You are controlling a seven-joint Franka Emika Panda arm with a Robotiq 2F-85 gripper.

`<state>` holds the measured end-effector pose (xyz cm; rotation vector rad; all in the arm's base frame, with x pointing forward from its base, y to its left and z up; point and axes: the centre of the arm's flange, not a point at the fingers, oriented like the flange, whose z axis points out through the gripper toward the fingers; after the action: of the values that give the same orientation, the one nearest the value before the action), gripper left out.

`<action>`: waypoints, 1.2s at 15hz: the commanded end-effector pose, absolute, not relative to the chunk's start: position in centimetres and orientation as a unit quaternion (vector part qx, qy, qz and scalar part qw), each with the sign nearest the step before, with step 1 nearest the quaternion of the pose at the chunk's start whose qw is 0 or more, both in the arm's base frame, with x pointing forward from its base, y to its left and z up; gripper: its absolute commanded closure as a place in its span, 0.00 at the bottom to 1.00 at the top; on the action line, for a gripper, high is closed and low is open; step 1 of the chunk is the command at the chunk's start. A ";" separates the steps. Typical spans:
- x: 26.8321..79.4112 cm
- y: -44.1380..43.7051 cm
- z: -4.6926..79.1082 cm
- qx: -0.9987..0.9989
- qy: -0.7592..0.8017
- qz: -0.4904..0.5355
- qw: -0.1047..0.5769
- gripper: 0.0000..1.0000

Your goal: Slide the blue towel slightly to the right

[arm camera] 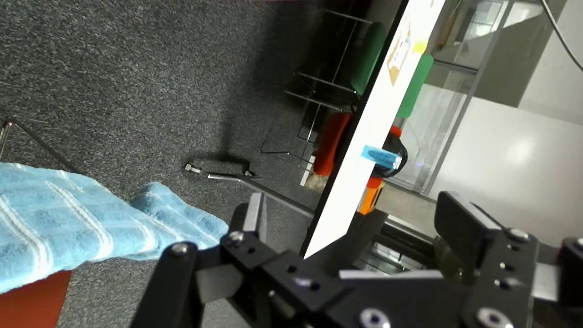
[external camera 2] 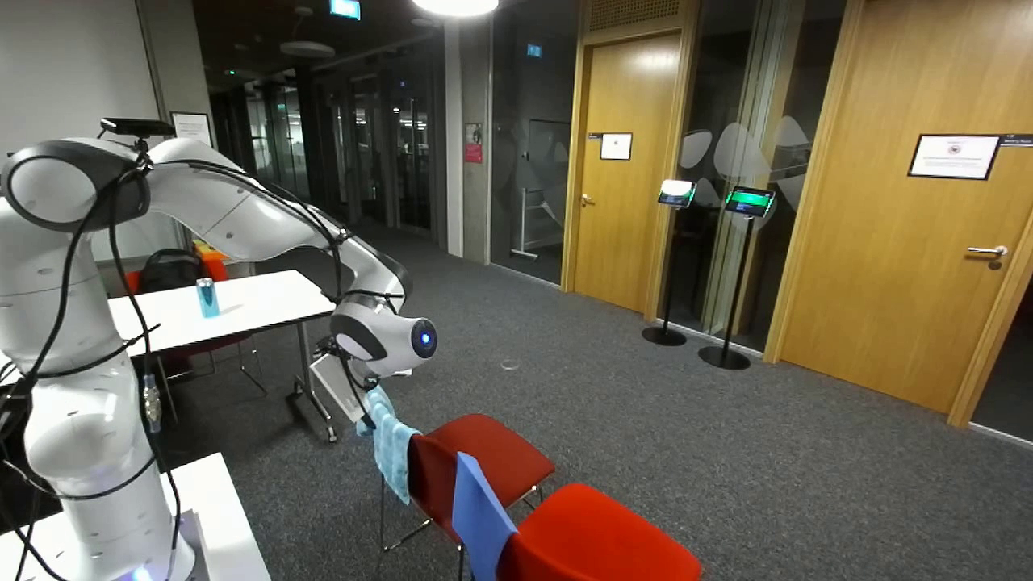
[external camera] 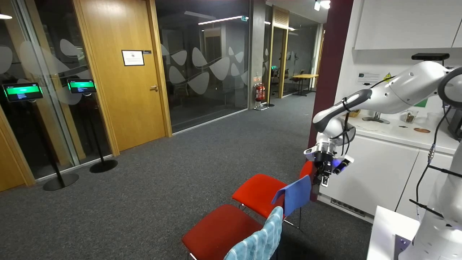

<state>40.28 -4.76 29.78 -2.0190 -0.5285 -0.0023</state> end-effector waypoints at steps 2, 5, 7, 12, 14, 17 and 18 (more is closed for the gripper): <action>42.3 -5.0 27.7 -0.838 -0.168 -0.001 0.520 0.00; 43.0 -5.6 25.9 -0.833 -0.149 0.006 0.533 0.00; 43.4 -5.9 24.6 -0.831 -0.137 0.010 0.539 0.00; 45.2 -7.4 22.1 -0.831 -0.102 0.015 0.547 0.00; 45.6 -8.0 21.9 -0.829 -0.099 0.015 0.550 0.00; 44.7 -7.7 21.3 -0.836 -0.109 0.019 0.538 0.00; 44.8 -7.8 21.2 -0.836 -0.109 0.019 0.538 0.00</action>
<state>44.79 -7.79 21.24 -1.9892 -0.2586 0.0442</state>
